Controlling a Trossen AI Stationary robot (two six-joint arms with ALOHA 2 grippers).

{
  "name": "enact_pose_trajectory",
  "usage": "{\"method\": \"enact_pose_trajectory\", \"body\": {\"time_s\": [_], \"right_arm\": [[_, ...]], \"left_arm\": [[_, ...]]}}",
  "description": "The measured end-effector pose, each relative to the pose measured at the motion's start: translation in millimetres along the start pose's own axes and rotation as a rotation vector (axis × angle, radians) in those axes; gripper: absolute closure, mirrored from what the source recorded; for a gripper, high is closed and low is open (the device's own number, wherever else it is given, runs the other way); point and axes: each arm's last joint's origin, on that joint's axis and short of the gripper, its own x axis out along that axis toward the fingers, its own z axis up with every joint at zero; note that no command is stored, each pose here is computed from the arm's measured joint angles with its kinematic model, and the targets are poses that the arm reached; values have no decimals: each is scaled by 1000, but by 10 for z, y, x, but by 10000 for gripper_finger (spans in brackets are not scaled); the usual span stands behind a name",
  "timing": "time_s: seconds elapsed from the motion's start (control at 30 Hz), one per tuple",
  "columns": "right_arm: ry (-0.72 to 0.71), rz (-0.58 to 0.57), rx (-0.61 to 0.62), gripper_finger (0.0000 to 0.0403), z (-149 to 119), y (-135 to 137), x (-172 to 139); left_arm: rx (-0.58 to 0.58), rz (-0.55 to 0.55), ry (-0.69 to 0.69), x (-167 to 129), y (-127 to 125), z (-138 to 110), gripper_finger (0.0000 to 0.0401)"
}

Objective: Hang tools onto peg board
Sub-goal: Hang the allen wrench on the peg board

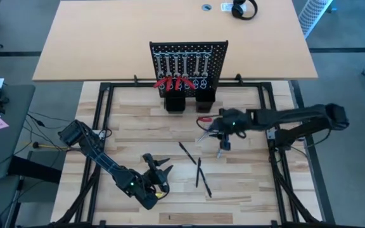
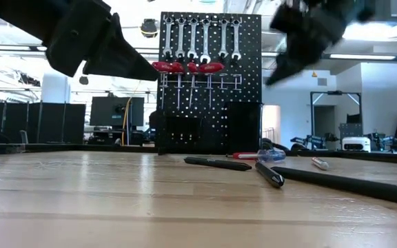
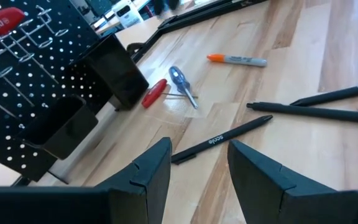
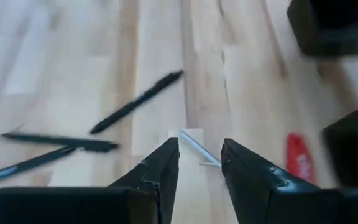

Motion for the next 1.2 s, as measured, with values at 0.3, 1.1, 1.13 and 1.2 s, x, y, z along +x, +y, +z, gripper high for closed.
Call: {"method": "enact_pose_trajectory", "body": {"time_s": [0.3,1.1,1.13,1.2], "right_arm": [[-26,-226,297,271,-528,-361,787],[82,-75,304,272,-510,101,1111],[62,-76,289,272,-471,156,1077],[24,-87,257,272,-403,230,1009]], "left_arm": [[-18,15,36,168,61,14,251],[-22,-22,51,157,46,9,251],[-22,-22,51,157,46,9,251],[-22,-22,51,157,46,9,251]]}}
